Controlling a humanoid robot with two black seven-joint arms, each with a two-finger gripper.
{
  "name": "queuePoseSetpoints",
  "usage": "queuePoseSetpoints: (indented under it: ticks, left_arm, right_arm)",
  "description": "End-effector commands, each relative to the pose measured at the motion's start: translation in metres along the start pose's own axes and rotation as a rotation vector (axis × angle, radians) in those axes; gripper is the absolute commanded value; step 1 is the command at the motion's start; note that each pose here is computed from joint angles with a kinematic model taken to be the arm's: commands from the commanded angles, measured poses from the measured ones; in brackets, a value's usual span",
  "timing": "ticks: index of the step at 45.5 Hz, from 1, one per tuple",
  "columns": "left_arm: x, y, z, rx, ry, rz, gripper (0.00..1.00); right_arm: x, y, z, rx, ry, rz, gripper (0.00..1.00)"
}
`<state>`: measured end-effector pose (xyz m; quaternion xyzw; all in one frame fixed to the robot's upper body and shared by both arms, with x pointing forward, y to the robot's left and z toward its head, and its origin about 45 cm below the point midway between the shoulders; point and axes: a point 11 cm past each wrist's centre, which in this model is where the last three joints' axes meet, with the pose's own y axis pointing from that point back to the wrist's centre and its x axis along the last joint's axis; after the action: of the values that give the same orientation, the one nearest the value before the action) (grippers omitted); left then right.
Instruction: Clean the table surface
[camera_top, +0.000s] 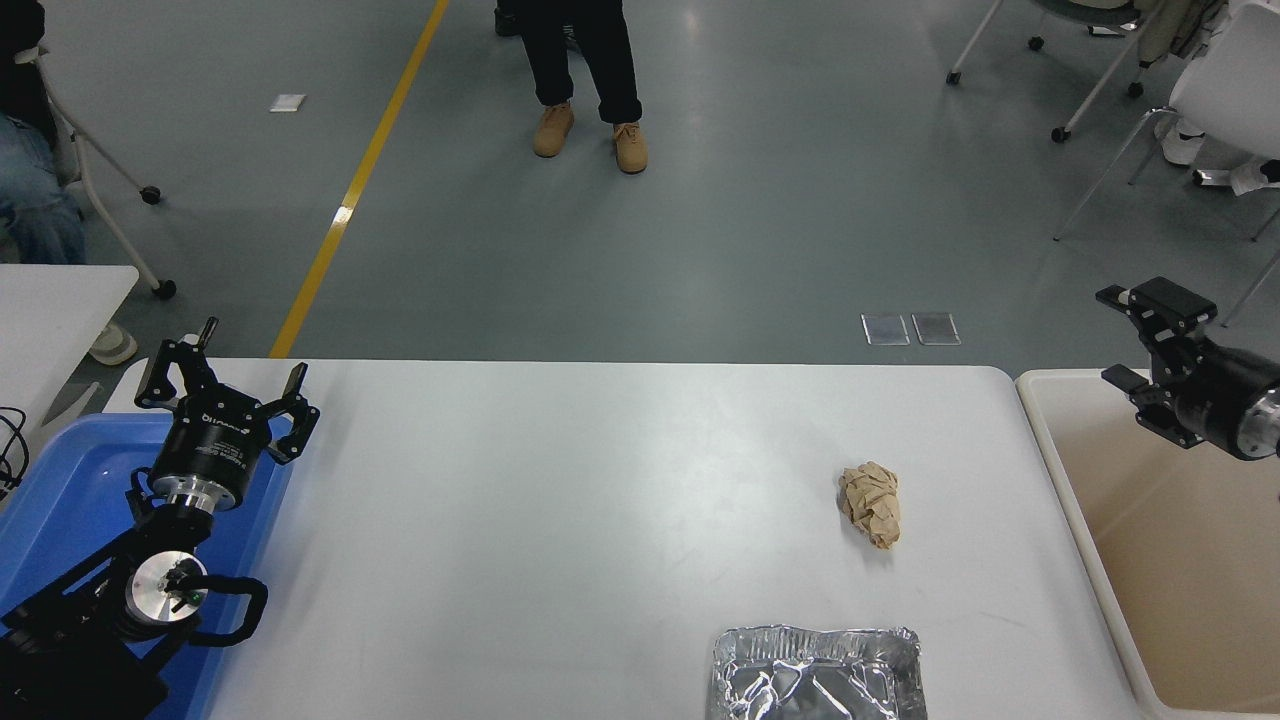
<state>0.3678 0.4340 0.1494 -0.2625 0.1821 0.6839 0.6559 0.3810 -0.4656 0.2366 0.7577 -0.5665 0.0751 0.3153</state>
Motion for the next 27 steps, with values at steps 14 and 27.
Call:
queuePoseSetpoints:
  ticks: [14, 27]
  left_arm:
    - [0.000, 0.000, 0.000, 0.000, 0.000, 0.000, 0.99]
    - [0.000, 0.000, 0.000, 0.000, 0.000, 0.000, 0.99]
  right_arm:
    - [-0.018, 0.032, 0.016, -0.097, 0.343, -0.194, 0.98]
    - [-0.032, 0.061, 0.038, -0.166, 0.491, -0.314, 0.98]
